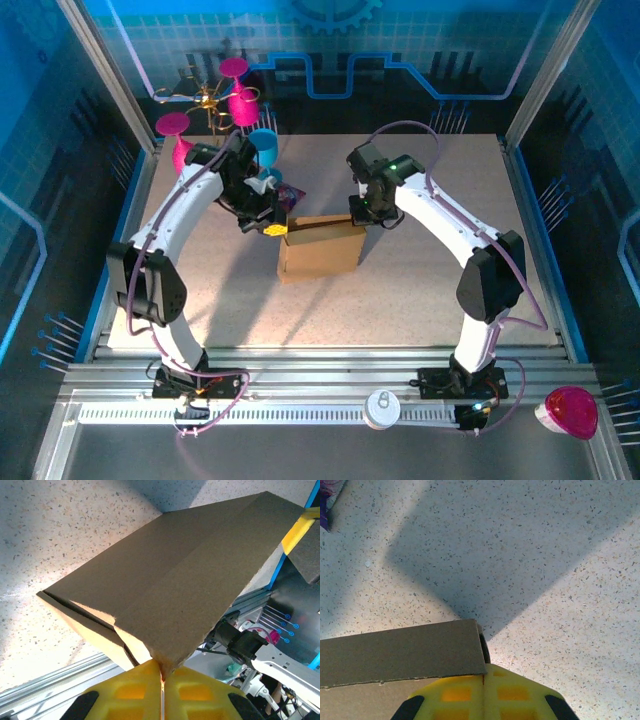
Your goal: Fold the paper box
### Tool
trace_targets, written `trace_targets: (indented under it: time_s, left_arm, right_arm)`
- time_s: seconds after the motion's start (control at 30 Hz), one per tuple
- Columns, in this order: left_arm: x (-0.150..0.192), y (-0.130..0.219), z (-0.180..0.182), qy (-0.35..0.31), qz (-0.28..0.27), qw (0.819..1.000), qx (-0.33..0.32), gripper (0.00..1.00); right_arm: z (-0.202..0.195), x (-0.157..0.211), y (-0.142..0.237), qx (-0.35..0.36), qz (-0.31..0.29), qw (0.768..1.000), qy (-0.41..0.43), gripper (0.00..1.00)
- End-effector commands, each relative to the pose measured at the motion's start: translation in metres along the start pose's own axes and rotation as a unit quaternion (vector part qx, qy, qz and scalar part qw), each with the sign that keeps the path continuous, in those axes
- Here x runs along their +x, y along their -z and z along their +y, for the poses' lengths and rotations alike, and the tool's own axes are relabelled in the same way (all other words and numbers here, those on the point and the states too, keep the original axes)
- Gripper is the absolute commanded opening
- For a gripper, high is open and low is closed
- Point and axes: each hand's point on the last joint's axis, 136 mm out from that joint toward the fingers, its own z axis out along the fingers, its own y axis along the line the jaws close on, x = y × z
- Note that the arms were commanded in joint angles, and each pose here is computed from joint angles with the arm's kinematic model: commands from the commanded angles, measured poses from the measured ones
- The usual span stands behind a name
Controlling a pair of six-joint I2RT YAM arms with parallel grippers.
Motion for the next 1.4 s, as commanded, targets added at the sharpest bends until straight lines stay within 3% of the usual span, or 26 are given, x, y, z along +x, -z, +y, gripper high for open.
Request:
trace_targets:
  time_s: [0.0,0.67,0.9,1.37]
  left_arm:
    - [0.003,-0.006,-0.015,-0.028,-0.004,0.999,0.037,0.08]
    - [0.012,-0.042,-0.004,-0.125,-0.079,0.989,-0.001,0.01]
    - [-0.001,-0.043,-0.010,-0.168,-0.133,0.977,-0.015,0.00]
    - [0.011,-0.053,-0.002,-0.213,-0.183,0.959,-0.048,0.00]
  right_arm:
    - [0.021,0.005,-0.001,-0.044,0.011,0.999,-0.002,0.00]
    - [0.020,0.013,0.008,-0.069,-0.055,0.996,0.000,0.00]
    - [0.021,0.010,0.007,-0.086,-0.061,0.994,-0.011,0.00]
    - [0.020,0.017,0.015,-0.107,-0.083,0.991,-0.012,0.00]
